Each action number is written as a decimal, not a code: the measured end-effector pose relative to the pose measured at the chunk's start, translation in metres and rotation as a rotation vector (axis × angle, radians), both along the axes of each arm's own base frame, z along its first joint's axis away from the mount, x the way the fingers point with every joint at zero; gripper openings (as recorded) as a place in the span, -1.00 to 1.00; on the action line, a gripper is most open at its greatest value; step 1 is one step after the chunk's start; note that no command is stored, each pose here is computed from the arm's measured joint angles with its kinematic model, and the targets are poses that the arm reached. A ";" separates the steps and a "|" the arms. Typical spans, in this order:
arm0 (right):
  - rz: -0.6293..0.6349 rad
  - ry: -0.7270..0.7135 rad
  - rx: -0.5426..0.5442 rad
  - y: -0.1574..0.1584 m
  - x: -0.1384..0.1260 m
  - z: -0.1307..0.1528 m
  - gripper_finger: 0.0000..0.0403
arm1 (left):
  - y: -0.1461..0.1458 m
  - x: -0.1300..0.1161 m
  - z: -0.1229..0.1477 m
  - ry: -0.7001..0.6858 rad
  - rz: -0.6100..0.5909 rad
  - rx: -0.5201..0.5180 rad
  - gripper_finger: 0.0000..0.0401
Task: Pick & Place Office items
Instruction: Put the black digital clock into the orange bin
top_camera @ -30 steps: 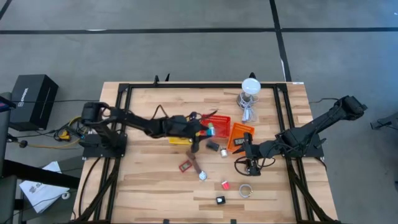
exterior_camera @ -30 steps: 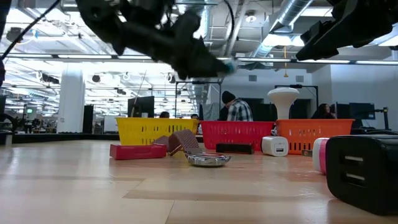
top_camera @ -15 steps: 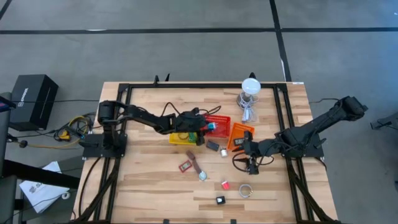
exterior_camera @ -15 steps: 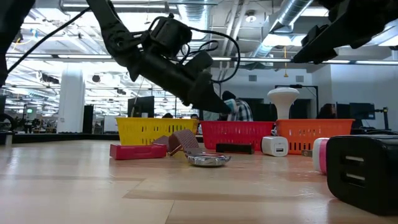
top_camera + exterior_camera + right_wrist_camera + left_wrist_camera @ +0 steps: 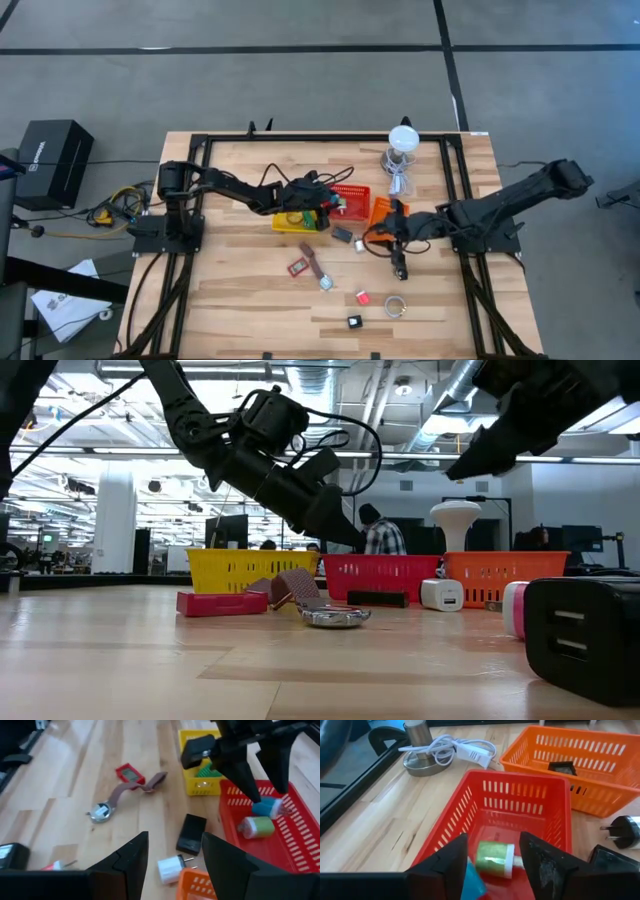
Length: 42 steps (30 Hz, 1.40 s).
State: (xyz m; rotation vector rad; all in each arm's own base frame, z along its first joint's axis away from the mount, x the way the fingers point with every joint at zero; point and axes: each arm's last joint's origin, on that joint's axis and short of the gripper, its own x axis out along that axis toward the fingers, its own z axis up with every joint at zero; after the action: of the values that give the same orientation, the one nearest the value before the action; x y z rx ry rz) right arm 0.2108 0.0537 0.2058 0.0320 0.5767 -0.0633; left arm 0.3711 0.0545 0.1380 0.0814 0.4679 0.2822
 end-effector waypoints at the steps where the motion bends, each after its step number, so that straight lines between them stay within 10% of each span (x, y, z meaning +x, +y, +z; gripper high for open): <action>1: -0.012 0.008 -0.002 -0.002 0.003 -0.003 -0.13 | 0.000 0.000 0.000 0.000 0.000 0.000 -0.11; 11: -0.098 0.023 -0.004 -0.015 0.037 -0.013 -0.13 | -0.001 -0.003 0.006 0.011 -0.003 -0.006 -0.11; 18: -0.006 0.061 -0.061 -0.002 0.073 -0.012 -0.13 | -0.005 -0.030 0.068 -0.002 0.006 -0.026 -0.12; 28: -0.053 0.489 -0.009 0.003 0.120 -0.029 -0.13 | -0.014 -0.080 0.133 -0.060 0.040 -0.102 -0.12; 42: -0.243 0.793 0.056 -0.009 0.161 -0.038 -0.10 | -0.015 -0.096 0.126 -0.075 0.061 -0.103 -0.12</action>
State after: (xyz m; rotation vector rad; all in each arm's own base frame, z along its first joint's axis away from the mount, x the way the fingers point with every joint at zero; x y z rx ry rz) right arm 0.3723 0.0451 0.1677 0.1353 1.3662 -0.3041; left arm 0.2751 0.0400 0.2641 -0.0438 0.4102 0.3196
